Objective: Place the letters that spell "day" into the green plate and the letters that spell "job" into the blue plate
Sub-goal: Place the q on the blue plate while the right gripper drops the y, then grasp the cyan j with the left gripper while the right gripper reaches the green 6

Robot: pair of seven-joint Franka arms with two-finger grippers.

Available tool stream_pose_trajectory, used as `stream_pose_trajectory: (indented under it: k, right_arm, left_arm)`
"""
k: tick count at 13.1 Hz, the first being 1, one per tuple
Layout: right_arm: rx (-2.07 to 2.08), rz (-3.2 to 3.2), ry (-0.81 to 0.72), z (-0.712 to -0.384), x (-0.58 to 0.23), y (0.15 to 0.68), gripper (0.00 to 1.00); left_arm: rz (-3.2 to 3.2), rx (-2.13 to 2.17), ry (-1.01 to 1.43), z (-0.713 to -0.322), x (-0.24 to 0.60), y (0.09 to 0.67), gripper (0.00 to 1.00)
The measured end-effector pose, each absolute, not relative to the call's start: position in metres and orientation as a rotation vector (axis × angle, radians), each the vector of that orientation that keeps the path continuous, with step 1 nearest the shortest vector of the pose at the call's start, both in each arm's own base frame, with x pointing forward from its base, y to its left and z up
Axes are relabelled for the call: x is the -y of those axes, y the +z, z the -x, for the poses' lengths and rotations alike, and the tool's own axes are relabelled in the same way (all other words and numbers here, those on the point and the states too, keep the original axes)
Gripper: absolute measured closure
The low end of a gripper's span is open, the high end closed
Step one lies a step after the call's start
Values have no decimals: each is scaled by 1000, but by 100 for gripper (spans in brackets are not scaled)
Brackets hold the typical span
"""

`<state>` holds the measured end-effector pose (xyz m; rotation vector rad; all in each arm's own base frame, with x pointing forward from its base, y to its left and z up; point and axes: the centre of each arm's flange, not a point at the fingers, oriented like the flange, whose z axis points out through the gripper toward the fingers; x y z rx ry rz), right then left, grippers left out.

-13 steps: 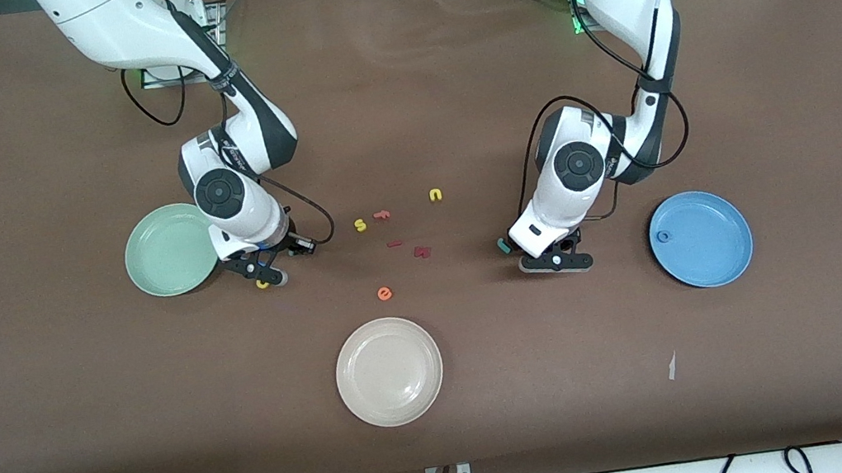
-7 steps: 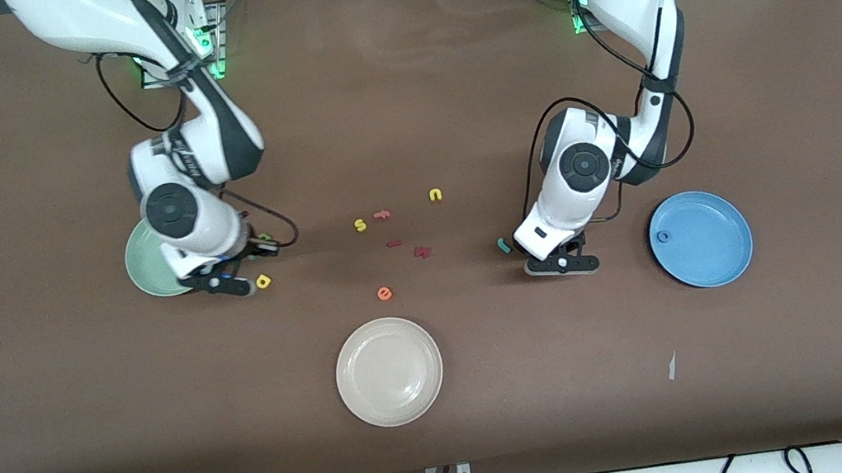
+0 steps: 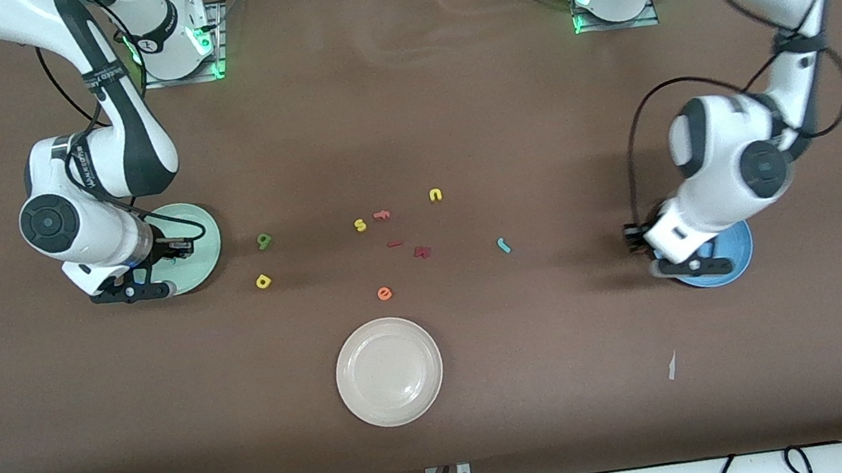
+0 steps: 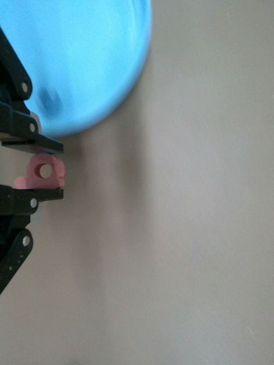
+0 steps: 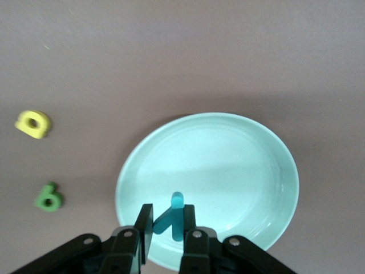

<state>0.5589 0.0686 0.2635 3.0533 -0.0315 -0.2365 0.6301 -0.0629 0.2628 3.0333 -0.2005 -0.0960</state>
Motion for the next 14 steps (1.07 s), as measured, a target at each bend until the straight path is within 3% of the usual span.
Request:
stream_pose_trajectory:
  k: [2, 5, 9, 14]
  right_arm:
    - [-22, -3054, -219, -544, -64, 242, 74]
    - [-29, -3051, -229, -539, -60, 235, 46]
    - [17, -3075, -250, -541, -68, 243, 1]
    - [173, -3117, -258, -534, -136, 257, 0]
  left_arm:
    - [-3025, 268, -133, -610, 35, 267, 71]
    - [-3077, 422, -150, -592, 21, 259, 71]
    - [-3115, 499, -110, -591, 8, 255, 40]
    - [-3079, 487, -1, -594, 80, 258, 39]
